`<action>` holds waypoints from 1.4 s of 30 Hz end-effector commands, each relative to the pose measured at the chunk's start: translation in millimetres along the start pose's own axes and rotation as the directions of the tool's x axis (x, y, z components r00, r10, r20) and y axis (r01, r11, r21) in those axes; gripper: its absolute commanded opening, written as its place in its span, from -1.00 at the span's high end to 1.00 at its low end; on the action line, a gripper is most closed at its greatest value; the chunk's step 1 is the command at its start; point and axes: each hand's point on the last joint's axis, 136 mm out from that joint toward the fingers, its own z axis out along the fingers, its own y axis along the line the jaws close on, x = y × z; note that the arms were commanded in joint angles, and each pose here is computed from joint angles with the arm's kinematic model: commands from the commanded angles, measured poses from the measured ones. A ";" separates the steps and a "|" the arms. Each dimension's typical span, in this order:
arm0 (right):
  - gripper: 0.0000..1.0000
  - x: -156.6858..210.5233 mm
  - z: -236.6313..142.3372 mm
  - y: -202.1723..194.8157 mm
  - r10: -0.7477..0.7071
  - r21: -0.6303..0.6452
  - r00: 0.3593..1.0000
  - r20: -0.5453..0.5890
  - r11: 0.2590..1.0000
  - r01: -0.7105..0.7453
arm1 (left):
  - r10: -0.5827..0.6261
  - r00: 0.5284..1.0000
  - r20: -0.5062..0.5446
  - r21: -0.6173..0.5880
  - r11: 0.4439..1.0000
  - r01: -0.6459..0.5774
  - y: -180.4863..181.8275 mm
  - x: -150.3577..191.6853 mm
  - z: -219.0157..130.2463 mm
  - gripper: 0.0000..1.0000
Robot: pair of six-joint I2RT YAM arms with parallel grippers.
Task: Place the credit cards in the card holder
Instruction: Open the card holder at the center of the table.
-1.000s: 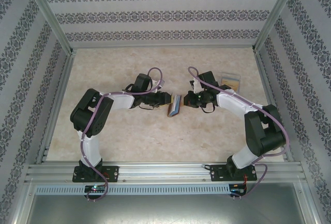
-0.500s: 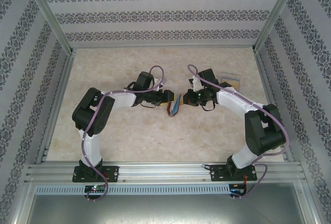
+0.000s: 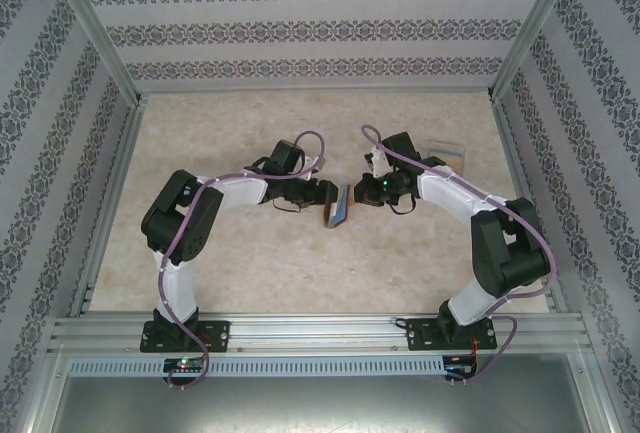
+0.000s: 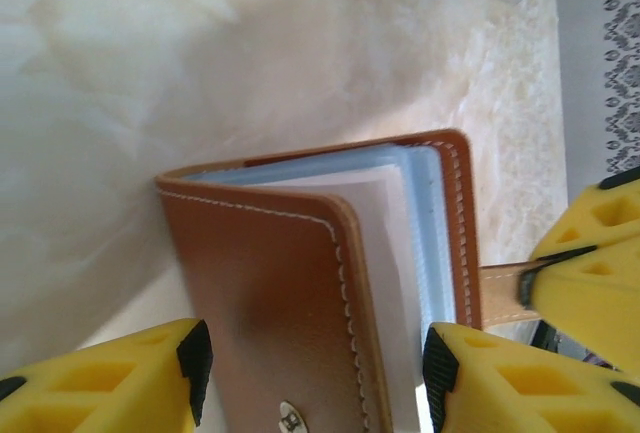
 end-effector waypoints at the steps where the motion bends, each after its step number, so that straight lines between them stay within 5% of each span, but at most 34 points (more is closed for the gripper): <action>1: 1.00 -5.5 -3.7 4.7 -0.019 -0.020 1.000 -0.004 1.000 0.018 | 0.053 0.999 -0.004 -0.019 0.998 -0.053 -8.4 2.0 -3.5 -0.21; 10: 1.00 -5.2 -5.2 8.0 -0.028 -0.026 1.000 -0.012 0.999 0.027 | 0.058 0.998 0.007 -0.004 0.998 -0.058 -14.4 -0.8 -6.8 -0.23; 18: 1.00 -4.3 -3.3 7.1 -0.027 -0.026 0.999 -0.017 0.999 0.026 | 0.047 0.997 0.062 -0.005 0.999 -0.047 -16.7 -5.7 -16.9 -0.56; 34: 1.00 -4.4 -1.4 7.7 -0.023 -0.034 0.999 -0.024 0.999 0.022 | 0.019 1.000 0.015 -0.001 1.000 -0.019 -3.9 4.6 -3.2 -0.17; 42: 1.00 -3.6 -1.0 5.7 -0.021 -0.028 0.999 -0.025 0.999 0.020 | 0.011 1.000 0.013 0.003 1.000 -0.011 -5.5 2.6 -3.7 -0.47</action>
